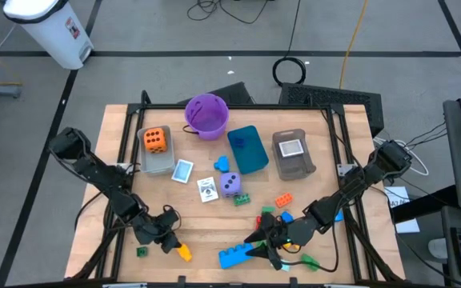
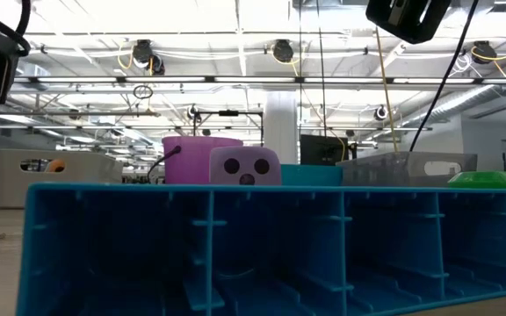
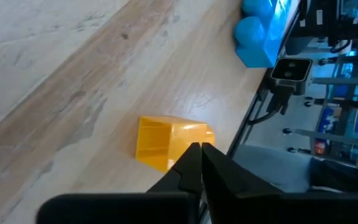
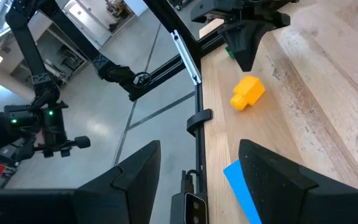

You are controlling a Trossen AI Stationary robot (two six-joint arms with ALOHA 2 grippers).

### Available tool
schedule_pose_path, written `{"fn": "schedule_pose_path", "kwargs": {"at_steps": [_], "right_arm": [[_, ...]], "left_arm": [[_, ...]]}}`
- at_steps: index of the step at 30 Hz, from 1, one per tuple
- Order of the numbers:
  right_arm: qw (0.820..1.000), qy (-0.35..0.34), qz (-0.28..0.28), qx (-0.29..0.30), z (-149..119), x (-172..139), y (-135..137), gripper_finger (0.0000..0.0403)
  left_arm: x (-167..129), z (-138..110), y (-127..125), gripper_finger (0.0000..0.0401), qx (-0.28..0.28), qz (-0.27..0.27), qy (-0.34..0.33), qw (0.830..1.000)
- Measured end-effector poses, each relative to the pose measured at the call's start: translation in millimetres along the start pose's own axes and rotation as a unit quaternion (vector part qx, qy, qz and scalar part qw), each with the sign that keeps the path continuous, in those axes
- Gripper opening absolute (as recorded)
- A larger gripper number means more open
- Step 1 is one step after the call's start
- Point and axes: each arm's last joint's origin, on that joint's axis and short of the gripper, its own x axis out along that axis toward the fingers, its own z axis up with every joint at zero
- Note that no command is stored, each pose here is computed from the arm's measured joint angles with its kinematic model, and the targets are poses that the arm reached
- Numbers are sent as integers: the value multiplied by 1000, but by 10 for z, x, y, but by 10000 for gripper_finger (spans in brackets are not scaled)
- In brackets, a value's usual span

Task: Pick & Place Toys
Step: Put the yellow game piece into the blue bin

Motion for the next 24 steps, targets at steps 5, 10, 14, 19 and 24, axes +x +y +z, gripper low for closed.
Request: {"fn": "schedule_pose_path", "kwargs": {"at_steps": [5, 10, 14, 19, 24], "right_arm": [[1000, 0, 0, 0, 0, 0, 0, 210], [1000, 0, 0, 9, 0, 0, 0, 210], [1000, 0, 0, 13, 0, 0, 0, 210], [1000, 0, 0, 13, 0, 0, 0, 210], [1000, 0, 0, 15, 0, 0, 0, 210]], "left_arm": [[1, 9, 7, 58, 0, 4, -2, 1000], [7, 61, 17, 99, -4, 11, -10, 1000], [12, 101, 17, 138, 8, 12, -13, 1000], [18, 138, 31, 178, 17, 20, 20, 999], [21, 167, 31, 194, 33, 19, 35, 999]]}}
